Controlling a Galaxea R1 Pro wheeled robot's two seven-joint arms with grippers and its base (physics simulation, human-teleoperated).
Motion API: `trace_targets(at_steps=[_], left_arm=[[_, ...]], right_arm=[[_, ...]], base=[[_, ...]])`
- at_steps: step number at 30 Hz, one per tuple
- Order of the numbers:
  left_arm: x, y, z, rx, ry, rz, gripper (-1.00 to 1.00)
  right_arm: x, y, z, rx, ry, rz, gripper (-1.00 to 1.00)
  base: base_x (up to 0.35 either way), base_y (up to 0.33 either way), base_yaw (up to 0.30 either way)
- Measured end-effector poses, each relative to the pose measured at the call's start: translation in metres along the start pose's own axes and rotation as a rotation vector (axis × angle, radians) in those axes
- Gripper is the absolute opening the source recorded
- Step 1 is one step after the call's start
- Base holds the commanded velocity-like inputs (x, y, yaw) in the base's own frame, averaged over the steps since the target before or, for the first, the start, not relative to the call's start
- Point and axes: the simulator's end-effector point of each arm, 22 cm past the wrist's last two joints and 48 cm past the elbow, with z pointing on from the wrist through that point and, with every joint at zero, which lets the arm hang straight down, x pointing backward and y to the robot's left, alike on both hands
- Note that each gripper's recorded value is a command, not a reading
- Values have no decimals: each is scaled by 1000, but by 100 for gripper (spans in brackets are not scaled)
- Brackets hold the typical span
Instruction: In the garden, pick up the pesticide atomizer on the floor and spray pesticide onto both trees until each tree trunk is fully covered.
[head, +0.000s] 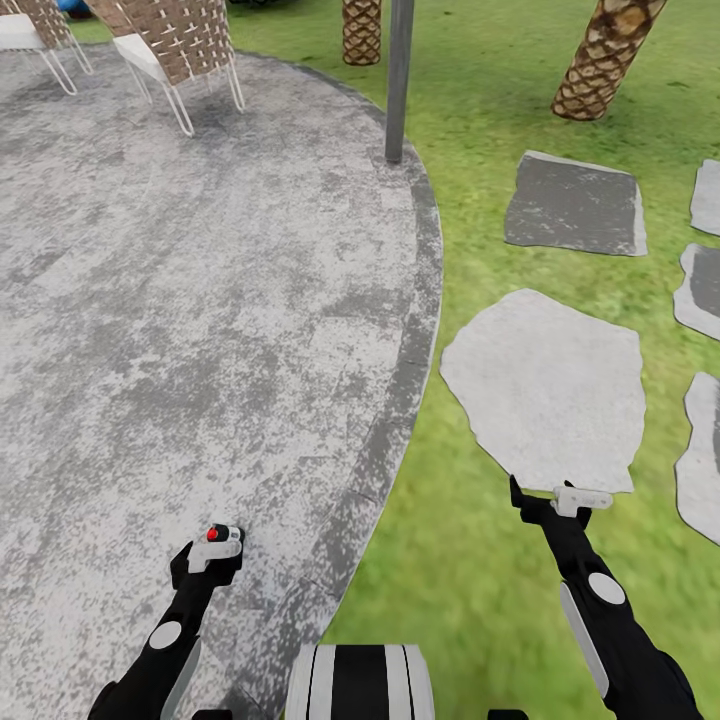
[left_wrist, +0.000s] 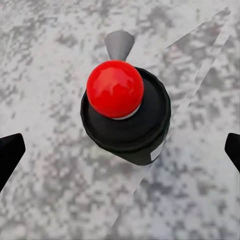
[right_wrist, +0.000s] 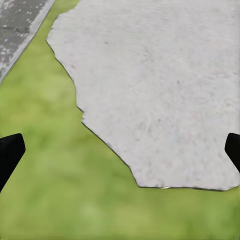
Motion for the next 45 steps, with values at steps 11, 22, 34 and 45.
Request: trace_targets(at_steps=[11,22,34,45], left_arm=[[-2,-13,-1,7,-3,-25,100],[-2,-13,-1,6,-2,-27,100],[1,-13,0,7,2,-26,100],[5,-13,0,7,10,-25,100]], right_arm=[[0,0,0,0,0,0,100],[1,1,0,-1,1,0,100],[4,1,1,-1,7,-1,100],[8,1,1,-1,14,-2,100]], base=[[25,0,0],[1,0,73],[0,0,9],[0,0,0]])
